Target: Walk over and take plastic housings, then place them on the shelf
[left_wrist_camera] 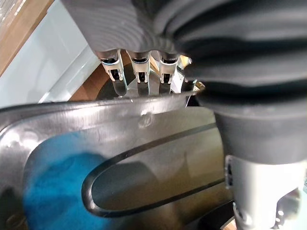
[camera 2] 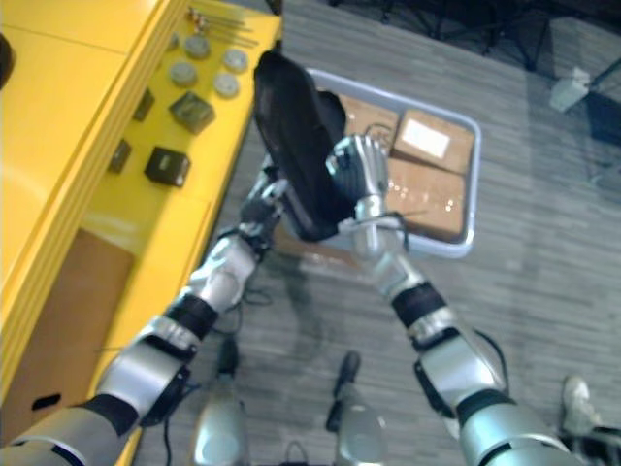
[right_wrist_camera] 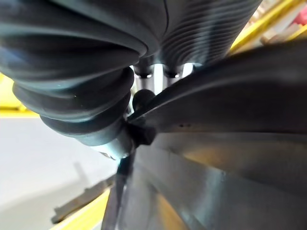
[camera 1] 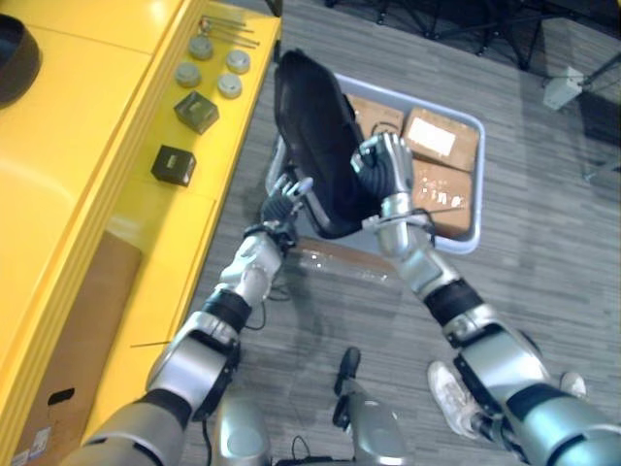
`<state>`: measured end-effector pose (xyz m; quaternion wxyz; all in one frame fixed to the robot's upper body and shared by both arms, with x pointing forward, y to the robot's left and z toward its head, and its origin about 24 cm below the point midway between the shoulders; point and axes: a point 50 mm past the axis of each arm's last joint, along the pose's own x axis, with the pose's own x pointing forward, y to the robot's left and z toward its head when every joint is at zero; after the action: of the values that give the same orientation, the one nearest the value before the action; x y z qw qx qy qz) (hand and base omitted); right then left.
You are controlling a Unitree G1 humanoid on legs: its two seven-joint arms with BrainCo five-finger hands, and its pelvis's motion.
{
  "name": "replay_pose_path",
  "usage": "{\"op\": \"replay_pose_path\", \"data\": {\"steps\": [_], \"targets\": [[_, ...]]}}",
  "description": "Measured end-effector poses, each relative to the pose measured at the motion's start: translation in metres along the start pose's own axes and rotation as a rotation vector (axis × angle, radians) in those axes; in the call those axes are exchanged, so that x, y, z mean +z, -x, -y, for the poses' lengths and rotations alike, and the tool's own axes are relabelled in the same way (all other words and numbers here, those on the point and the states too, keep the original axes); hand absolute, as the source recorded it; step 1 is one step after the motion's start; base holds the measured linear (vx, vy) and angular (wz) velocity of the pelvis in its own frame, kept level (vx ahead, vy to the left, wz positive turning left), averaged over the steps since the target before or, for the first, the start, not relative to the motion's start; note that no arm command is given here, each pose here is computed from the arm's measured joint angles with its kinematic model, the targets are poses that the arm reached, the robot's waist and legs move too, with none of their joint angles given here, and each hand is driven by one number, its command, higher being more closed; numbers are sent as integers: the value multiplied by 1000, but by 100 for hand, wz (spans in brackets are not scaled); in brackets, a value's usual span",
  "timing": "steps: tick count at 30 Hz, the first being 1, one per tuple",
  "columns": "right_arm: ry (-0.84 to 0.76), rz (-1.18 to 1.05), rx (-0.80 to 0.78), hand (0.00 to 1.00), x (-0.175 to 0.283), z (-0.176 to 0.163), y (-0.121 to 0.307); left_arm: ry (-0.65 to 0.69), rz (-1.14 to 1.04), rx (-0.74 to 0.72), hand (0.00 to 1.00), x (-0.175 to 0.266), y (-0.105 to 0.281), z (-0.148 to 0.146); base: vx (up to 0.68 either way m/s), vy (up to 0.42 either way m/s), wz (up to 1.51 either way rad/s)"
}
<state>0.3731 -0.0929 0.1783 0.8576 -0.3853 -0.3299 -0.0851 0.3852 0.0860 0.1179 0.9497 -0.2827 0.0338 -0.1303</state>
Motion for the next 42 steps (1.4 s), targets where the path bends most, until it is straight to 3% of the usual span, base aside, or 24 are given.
{"op": "replay_pose_path", "data": {"steps": [11,12,21,26,42], "targets": [[-30,48,7,100,11,-8,2,-147,-213,-34,0,-32,4,2,0,0,0],[-34,59,15,100,15,-10,1,-161,-234,-33,100,-37,5,2,0,0,0],[-113,108,63,100,40,-22,-1,-135,-221,-9,100,-53,11,3,0,0,0],[-188,101,79,100,48,-27,6,-45,-161,37,100,-53,14,-4,0,0,0],[-266,77,72,100,43,-29,30,-5,-74,107,100,-65,25,-11,-2,0,-3]]}}
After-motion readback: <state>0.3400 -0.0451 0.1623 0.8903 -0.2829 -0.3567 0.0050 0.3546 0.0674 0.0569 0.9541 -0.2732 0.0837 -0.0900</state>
